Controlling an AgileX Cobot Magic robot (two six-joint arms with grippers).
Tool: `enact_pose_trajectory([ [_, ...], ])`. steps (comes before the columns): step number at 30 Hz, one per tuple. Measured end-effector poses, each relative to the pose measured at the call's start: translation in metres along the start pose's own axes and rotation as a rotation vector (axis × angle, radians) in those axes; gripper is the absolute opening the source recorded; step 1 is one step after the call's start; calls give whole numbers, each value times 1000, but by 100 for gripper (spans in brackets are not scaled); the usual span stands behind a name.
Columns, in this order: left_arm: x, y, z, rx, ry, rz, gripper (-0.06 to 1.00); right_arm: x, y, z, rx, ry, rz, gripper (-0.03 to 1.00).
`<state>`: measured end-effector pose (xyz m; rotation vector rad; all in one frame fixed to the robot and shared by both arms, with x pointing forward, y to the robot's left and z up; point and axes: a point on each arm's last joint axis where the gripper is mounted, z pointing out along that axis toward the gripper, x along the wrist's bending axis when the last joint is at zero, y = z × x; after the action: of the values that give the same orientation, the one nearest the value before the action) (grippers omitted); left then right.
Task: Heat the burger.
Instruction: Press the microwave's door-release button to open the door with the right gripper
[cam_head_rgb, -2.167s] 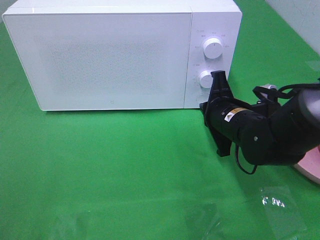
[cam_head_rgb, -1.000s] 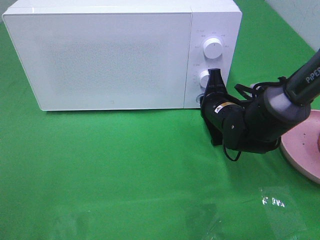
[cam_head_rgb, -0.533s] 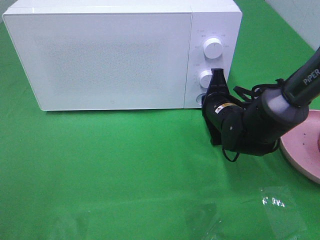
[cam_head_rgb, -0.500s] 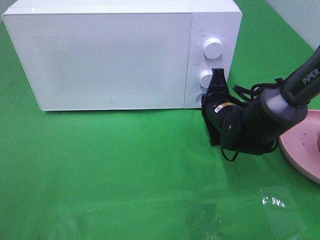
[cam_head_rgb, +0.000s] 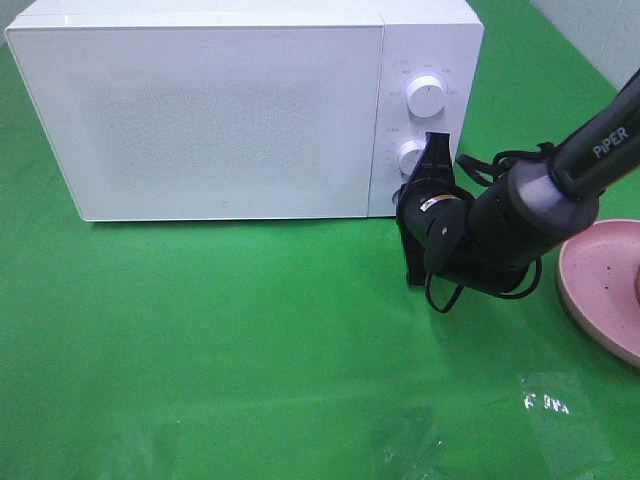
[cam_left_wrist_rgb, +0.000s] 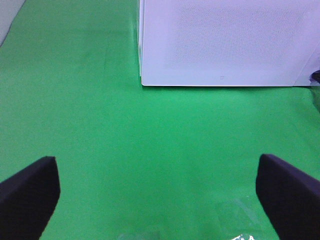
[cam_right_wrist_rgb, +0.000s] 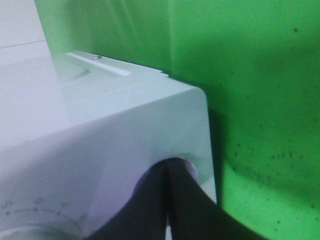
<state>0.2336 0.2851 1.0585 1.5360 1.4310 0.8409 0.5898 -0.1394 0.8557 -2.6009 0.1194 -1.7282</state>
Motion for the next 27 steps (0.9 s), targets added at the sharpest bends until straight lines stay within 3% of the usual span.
enact_pose_trajectory([
  [19, 0, 0, 0, 0, 0, 0, 99, 0, -5, 5, -34, -7, -12, 0],
  [27, 0, 0, 0, 0, 0, 0, 99, 5, -1, -2, 25, -19, -65, 0],
])
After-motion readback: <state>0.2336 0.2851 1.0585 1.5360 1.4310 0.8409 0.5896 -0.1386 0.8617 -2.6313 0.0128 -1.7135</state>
